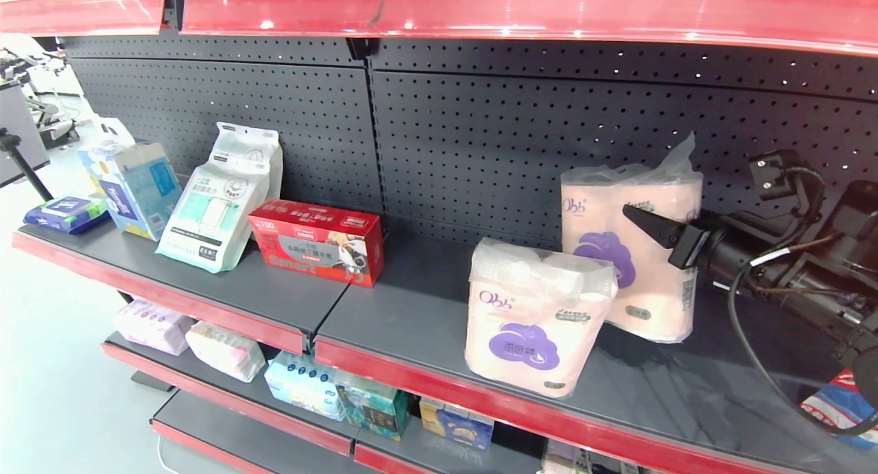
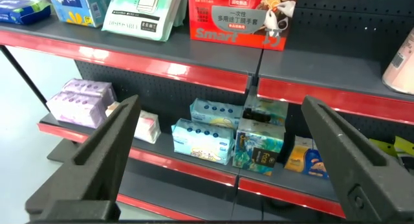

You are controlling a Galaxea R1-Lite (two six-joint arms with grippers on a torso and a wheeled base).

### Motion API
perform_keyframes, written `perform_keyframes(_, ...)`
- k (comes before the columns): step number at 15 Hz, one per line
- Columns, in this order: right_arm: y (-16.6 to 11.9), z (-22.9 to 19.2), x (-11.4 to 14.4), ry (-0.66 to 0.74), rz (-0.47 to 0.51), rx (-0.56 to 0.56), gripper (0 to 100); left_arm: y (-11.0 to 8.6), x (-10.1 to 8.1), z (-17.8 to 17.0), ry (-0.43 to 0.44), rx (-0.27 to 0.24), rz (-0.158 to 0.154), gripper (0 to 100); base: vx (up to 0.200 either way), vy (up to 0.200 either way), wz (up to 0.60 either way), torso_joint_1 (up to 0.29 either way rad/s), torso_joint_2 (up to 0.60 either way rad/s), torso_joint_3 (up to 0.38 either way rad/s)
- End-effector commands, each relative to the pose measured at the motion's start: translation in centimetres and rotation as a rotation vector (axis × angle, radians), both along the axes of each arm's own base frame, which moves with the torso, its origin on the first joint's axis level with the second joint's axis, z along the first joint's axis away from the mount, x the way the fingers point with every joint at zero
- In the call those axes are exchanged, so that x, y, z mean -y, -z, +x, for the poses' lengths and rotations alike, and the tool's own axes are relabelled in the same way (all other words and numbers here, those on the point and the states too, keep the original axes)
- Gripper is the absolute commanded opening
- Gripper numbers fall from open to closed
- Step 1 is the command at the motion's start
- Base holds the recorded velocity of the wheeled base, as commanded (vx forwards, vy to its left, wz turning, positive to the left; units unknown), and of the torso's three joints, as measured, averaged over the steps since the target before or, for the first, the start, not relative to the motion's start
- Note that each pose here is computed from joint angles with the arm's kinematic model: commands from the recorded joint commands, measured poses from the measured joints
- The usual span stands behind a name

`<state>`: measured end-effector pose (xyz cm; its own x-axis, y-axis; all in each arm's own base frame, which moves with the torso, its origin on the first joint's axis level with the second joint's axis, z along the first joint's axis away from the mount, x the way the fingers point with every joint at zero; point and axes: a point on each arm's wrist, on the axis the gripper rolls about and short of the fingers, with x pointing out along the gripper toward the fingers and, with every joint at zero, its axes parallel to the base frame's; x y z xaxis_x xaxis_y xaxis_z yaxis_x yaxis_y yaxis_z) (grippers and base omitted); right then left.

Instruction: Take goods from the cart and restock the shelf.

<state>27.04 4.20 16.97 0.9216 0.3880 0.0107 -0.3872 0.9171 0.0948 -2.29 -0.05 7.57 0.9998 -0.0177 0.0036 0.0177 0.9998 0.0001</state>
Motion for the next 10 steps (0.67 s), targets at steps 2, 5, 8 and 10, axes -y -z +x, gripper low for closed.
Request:
perform_keyframes(2, 1.5, 1.3, -0.3, -0.02, -0.01, -0.035, 0, 0.0, 0.0, 0.0, -0.001, -0.001, 0.0, 100, 0.0, 0.0, 0.0, 0.0, 0.0, 0.0)
perform_keyframes(5, 2.3, 2.3, -0.6, -0.034, -0.021, -0.023, 0, 0.0, 0.0, 0.0, -0.001, -0.001, 0.0, 100, 0.0, 0.0, 0.0, 0.0, 0.0, 0.0)
perform_keyframes(8, 2.2, 3.5, -1.0, -0.068, -0.021, -0.002, 0, 0.0, 0.0, 0.0, -0.001, -0.001, 0.0, 100, 0.0, 0.0, 0.0, 0.0, 0.0, 0.0)
perform_keyframes(10, 2.5, 4.0, -1.7, -0.091, -0.023, -0.006, 0, 0.0, 0.0, 0.0, -0.001, -0.001, 0.0, 100, 0.0, 0.0, 0.0, 0.0, 0.0, 0.0)
